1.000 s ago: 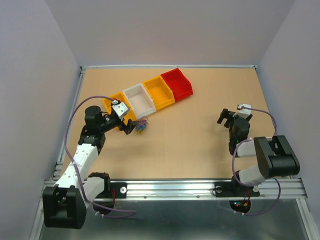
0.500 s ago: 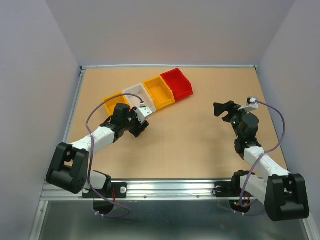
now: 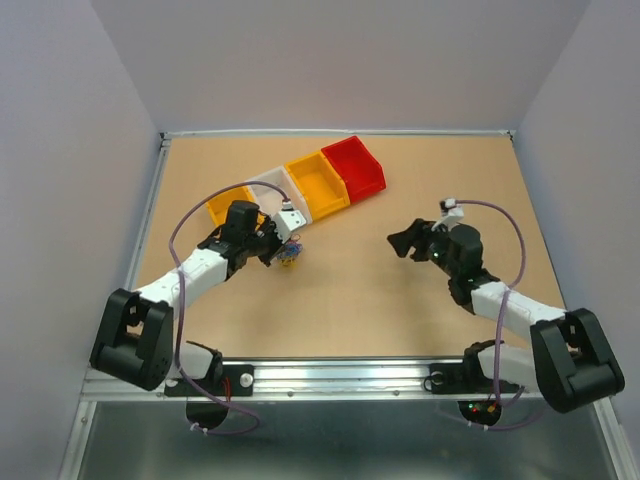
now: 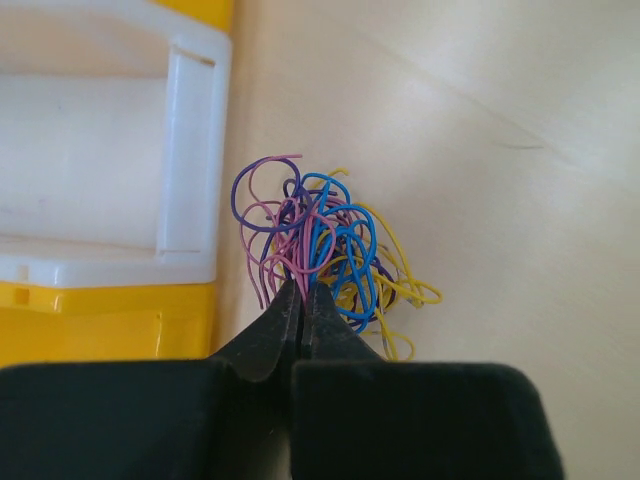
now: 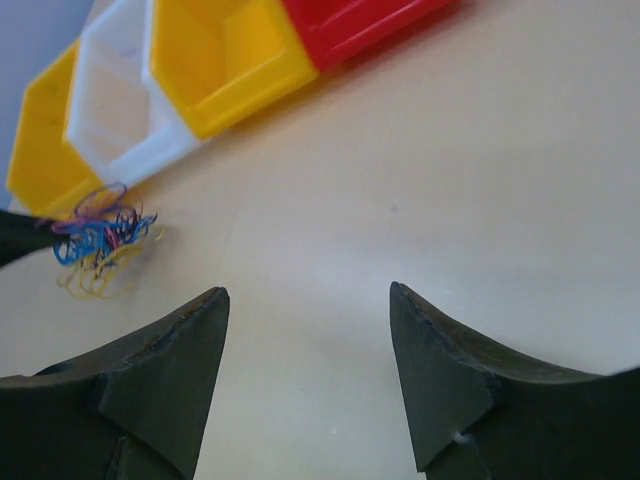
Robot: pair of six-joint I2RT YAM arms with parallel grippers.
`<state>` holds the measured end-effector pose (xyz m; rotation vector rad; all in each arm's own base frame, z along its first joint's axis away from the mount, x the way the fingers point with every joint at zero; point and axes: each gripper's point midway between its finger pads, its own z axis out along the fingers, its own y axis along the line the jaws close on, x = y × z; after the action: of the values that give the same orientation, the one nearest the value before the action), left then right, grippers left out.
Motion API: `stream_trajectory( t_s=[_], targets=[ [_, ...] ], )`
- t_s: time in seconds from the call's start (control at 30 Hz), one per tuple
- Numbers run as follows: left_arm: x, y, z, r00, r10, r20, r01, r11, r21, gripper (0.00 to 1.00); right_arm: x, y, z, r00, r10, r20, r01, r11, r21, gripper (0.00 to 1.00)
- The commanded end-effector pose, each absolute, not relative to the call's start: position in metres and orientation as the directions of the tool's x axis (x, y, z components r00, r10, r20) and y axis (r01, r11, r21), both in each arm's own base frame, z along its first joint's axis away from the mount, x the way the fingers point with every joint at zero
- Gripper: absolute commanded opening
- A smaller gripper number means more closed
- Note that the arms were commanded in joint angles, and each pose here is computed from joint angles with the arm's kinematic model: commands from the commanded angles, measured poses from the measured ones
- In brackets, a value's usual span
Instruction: Untangle the cables
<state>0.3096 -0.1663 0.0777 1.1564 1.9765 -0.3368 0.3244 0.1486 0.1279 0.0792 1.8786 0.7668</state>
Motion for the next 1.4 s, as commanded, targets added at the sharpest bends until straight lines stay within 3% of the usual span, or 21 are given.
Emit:
stream_trajectory(
  t_s=[0.0,0.17,0.3,0.6,0.9,1.0,1.17,1.3,1.37],
  targets=[
    [0.287,-0.209,0.143,-0.044,0.493,-0.869,0.911,0.376,0.167,0.00,0.322,0.215,0.163,-0.399,0.225,-0.889,-0.548,0.719,0.427,0.71],
    [0.269,-0.252,0.190,-0.002,0.352,-0.936,0.970,0.227,0.083,0.00,0.301,0.268,0.147,-0.400,0.104,-0.911,-0.707,0.597,0.379,0.72],
    [0.276,-0.282,0.193,-0.054,0.328,-0.943,0.984,0.177,0.005,0.00,0.287,0.281,0.158,-0.337,0.119,-0.934,-0.780,0.520,0.348,0.73],
    [0.282,-0.307,0.166,-0.150,0.304,-0.941,0.981,0.162,-0.104,0.00,0.280,0.284,0.167,-0.277,0.133,-0.951,-0.811,0.498,0.306,0.74],
    [0.290,-0.302,0.183,-0.081,0.254,-0.964,0.971,0.240,-0.018,0.00,0.280,0.292,0.158,-0.321,0.122,-0.939,-0.810,0.479,0.339,0.68],
    [0.290,-0.298,0.184,-0.066,0.250,-0.966,0.964,0.264,0.003,0.00,0.282,0.292,0.155,-0.331,0.128,-0.935,-0.793,0.499,0.350,0.61],
    [0.284,-0.295,0.191,-0.038,0.233,-0.972,0.967,0.256,0.024,0.00,0.288,0.293,0.146,-0.351,0.124,-0.928,-0.773,0.520,0.363,0.17],
    [0.284,-0.289,0.197,-0.014,0.233,-0.972,0.957,0.284,0.055,0.00,0.295,0.283,0.141,-0.357,0.152,-0.922,-0.721,0.582,0.376,0.05],
    [0.296,-0.278,0.204,-0.010,0.224,-0.974,0.927,0.368,0.076,0.00,0.299,0.273,0.148,-0.345,0.197,-0.918,-0.678,0.623,0.389,0.00]
  ],
)
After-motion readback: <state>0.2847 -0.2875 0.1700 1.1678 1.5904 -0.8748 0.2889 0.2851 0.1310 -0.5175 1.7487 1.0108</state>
